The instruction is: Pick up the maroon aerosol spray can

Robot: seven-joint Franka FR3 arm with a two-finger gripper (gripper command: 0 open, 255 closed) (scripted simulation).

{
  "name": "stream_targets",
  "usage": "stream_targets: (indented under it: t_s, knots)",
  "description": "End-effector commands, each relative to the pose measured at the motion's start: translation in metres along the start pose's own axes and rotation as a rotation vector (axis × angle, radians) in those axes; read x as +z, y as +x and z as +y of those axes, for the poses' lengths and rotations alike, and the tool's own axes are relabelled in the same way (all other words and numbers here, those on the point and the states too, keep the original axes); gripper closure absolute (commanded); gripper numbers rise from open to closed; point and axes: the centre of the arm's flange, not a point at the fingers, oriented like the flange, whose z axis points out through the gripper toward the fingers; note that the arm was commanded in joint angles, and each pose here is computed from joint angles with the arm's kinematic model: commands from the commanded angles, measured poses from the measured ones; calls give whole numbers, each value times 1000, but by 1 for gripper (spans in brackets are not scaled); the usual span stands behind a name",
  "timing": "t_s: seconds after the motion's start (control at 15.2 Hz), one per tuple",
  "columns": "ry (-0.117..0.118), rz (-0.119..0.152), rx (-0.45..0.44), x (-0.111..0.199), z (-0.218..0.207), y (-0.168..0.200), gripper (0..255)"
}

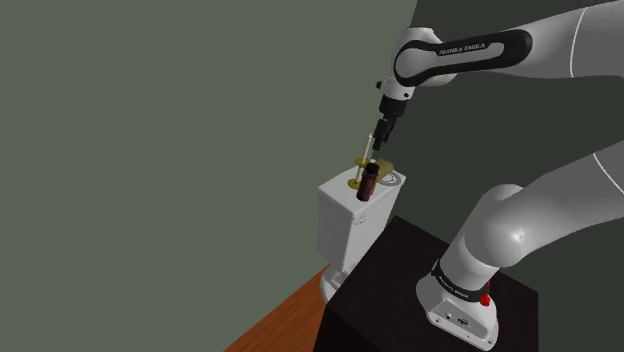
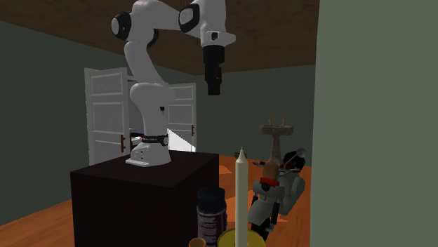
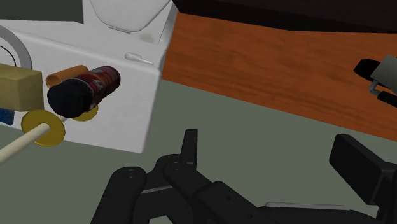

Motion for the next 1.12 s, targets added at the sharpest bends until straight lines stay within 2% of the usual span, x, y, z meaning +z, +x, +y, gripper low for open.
stream_targets:
  t_s: [0.0, 1.06]
  knots:
    - [3, 2, 2, 14, 22, 6, 0]
    - [42, 11, 24, 132, 198, 49, 0]
